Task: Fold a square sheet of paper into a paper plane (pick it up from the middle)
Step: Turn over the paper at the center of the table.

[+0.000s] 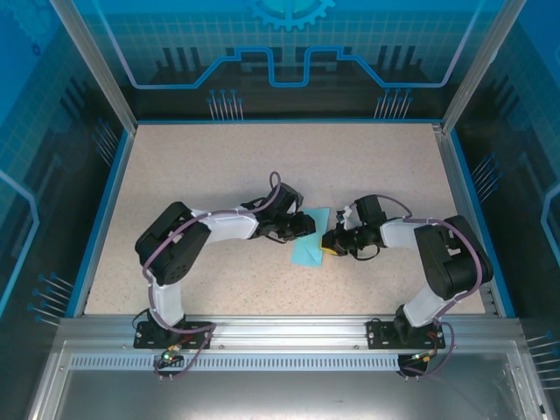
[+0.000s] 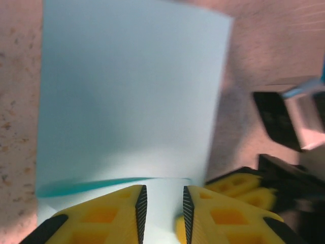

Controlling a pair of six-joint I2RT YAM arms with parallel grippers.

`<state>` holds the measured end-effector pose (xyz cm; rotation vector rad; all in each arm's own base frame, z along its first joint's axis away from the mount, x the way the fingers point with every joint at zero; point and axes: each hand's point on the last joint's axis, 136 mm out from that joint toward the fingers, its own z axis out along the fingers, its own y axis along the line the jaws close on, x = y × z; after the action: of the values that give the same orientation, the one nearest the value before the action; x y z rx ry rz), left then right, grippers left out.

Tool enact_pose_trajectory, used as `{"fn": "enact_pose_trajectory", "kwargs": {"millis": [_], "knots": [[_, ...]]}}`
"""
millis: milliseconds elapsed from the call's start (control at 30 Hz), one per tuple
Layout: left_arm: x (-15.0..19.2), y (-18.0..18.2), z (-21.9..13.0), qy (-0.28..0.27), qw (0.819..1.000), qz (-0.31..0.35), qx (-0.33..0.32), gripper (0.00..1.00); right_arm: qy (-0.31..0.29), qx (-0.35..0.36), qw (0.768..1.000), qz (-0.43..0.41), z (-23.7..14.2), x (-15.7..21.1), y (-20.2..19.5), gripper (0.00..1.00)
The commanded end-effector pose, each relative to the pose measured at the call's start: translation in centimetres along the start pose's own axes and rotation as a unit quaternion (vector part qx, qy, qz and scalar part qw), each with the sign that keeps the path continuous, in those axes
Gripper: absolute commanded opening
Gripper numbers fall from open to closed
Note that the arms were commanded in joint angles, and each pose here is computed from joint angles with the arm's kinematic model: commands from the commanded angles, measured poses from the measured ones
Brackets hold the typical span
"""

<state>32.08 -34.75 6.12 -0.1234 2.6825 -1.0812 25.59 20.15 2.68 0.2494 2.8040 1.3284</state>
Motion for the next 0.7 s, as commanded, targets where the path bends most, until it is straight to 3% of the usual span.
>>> {"fn": "enact_pose_trajectory", "kwargs": {"millis": [0, 133, 300, 400, 533, 667], "knots": [[-0.9, -1.2, -3.2, -0.040, 0.999, 0.011, -0.003, 0.32, 0.007, 0.002, 1.000, -0.027, -0.9, 0.2, 1.5, 0.08], [-1.2, -0.6, -6.0, -0.078, 0.996, 0.019, -0.026, 0.35, -0.003, 0.037, 0.998, -0.054, -2.8, 0.1, 2.6, 0.05], [-1.2, 0.9, -9.7, -0.132, 0.989, 0.017, -0.059, 0.36, -0.040, 0.191, 0.975, -0.106, -7.1, 0.2, 2.9, 0.04], [-1.2, 2.1, -12.1, -0.168, 0.982, 0.013, -0.085, 0.36, -0.075, 0.332, 0.930, -0.140, -11.1, 0.2, 3.0, 0.01], [-1.4, 4.6, -15.3, -0.227, 0.965, -0.009, -0.129, 0.38, -0.113, 0.499, 0.842, -0.169, -15.8, 0.0, 4.0, 0.02], [-1.4, 7.4, -18.2, -0.284, 0.942, -0.042, -0.172, 0.36, -0.103, 0.600, 0.772, -0.183, -16.3, -0.4, 4.5, 0.02]]}}
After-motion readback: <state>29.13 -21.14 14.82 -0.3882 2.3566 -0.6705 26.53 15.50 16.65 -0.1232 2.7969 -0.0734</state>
